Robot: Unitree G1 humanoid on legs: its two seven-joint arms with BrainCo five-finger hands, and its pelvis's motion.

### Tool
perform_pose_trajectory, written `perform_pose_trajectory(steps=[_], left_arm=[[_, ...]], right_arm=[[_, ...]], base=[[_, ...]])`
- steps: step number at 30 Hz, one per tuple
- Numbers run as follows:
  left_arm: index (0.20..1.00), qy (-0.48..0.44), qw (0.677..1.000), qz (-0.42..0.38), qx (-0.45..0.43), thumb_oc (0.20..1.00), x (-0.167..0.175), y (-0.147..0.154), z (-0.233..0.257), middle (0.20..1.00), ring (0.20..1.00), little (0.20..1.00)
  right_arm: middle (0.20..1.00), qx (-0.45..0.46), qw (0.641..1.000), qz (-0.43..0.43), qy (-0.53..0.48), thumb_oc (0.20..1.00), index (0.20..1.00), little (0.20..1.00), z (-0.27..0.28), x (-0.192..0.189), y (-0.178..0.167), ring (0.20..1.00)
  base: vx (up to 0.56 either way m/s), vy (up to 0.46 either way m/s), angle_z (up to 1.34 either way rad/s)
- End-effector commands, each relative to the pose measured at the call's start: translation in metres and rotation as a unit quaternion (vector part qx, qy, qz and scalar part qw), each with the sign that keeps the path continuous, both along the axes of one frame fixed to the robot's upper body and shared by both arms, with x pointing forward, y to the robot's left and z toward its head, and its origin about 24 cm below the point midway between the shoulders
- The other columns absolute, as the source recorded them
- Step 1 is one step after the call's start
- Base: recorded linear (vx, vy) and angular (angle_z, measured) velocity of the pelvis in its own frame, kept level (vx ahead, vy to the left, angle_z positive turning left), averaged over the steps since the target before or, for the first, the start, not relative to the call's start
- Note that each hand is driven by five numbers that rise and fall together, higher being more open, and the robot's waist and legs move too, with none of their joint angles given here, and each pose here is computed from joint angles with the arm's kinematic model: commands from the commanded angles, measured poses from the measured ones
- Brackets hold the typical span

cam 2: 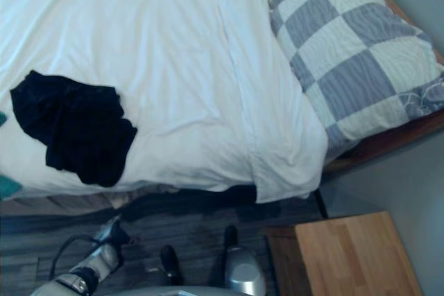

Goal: Tidy up the quilt and then pick up the clothes from the bed and put them into the laundry hamper.

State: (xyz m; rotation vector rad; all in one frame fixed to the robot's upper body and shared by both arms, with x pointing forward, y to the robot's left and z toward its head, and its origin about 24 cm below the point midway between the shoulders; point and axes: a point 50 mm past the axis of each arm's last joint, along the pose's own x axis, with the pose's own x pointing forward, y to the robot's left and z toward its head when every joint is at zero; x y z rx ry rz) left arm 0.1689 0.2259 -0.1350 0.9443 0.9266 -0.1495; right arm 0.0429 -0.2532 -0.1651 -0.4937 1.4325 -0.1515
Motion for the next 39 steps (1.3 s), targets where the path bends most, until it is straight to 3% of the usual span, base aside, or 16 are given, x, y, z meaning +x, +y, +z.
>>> perform_pose_trajectory(steps=[1,3,7,10,12,13,15,18,25,29,32,39], left_arm=[[1.0,-0.025,0.999,0.001,-0.021,1.0,0.005,-0.007,0.002,1.0,1.0,1.0],[1.0,-0.075,0.996,0.026,-0.045,1.0,0.019,-0.017,0.01,1.0,1.0,1.0],[1.0,-0.052,0.996,0.054,-0.04,1.0,0.004,-0.012,0.002,1.0,1.0,1.0],[1.0,-0.03,0.998,0.05,-0.033,1.0,-0.004,-0.013,-0.003,1.0,1.0,1.0],[1.0,-0.007,1.0,-0.004,-0.008,1.0,-0.007,-0.012,-0.005,1.0,1.0,1.0],[1.0,0.001,0.996,-0.085,0.023,1.0,0.0,-0.017,-0.003,1.0,1.0,1.0],[1.0,0.015,0.99,-0.129,0.052,1.0,0.002,-0.013,-0.002,1.0,1.0,1.0],[1.0,-0.006,0.997,-0.066,0.044,1.0,0.005,0.003,0.004,1.0,1.0,1.0],[1.0,0.038,0.998,-0.018,0.055,1.0,-0.011,0.025,0.0,1.0,1.0,1.0],[1.0,-0.013,1.0,-0.003,0.006,1.0,0.004,0.0,0.002,1.0,1.0,1.0],[1.0,-0.051,0.998,0.035,-0.021,1.0,0.016,-0.008,0.007,1.0,1.0,1.0],[1.0,-0.053,0.998,0.001,-0.036,1.0,0.015,-0.027,0.003,1.0,1.0,1.0]], right_arm=[[1.0,-0.005,0.996,0.057,-0.061,1.0,1.0,1.0,0.007,0.047,0.003,1.0],[1.0,-0.007,0.986,0.037,-0.163,1.0,1.0,1.0,0.022,0.094,0.005,1.0],[1.0,0.008,0.983,0.025,-0.184,1.0,1.0,1.0,0.023,0.1,0.012,1.0],[1.0,0.012,0.987,0.009,-0.162,1.0,1.0,1.0,0.017,0.083,0.012,1.0],[1.0,0.011,0.99,-0.012,-0.141,1.0,1.0,1.0,0.013,0.067,0.007,1.0],[1.0,0.007,0.992,-0.022,-0.122,1.0,1.0,1.0,0.01,0.052,0.003,1.0],[1.0,-0.004,0.996,-0.03,-0.085,1.0,1.0,1.0,0.006,0.034,-0.001,1.0],[1.0,0.0,0.997,-0.047,-0.063,1.0,1.0,1.0,0.001,0.025,0.01,1.0],[1.0,0.011,0.994,0.003,-0.105,1.0,1.0,1.0,0.004,0.053,0.023,1.0],[1.0,-0.004,0.985,0.092,-0.146,1.0,1.0,1.0,0.016,0.089,0.024,1.0],[1.0,-0.028,0.986,0.083,-0.144,1.0,1.0,1.0,0.018,0.091,0.015,1.0],[1.0,-0.026,0.987,0.075,-0.142,1.0,1.0,1.0,0.016,0.085,0.017,1.0]], base=[[-0.08,0.002,0.04],[-0.1,0.207,0.62],[0.08,0.426,0.42],[0.13,0.512,0.16],[0.2,0.574,0.39],[0.24,0.665,0.29],[0.16,0.605,0.46],[0.09,0.603,-0.16],[0.15,0.394,0.0],[0.08,0.172,0.48],[0.03,0.204,-0.18],[0.26,0.703,-0.09]])
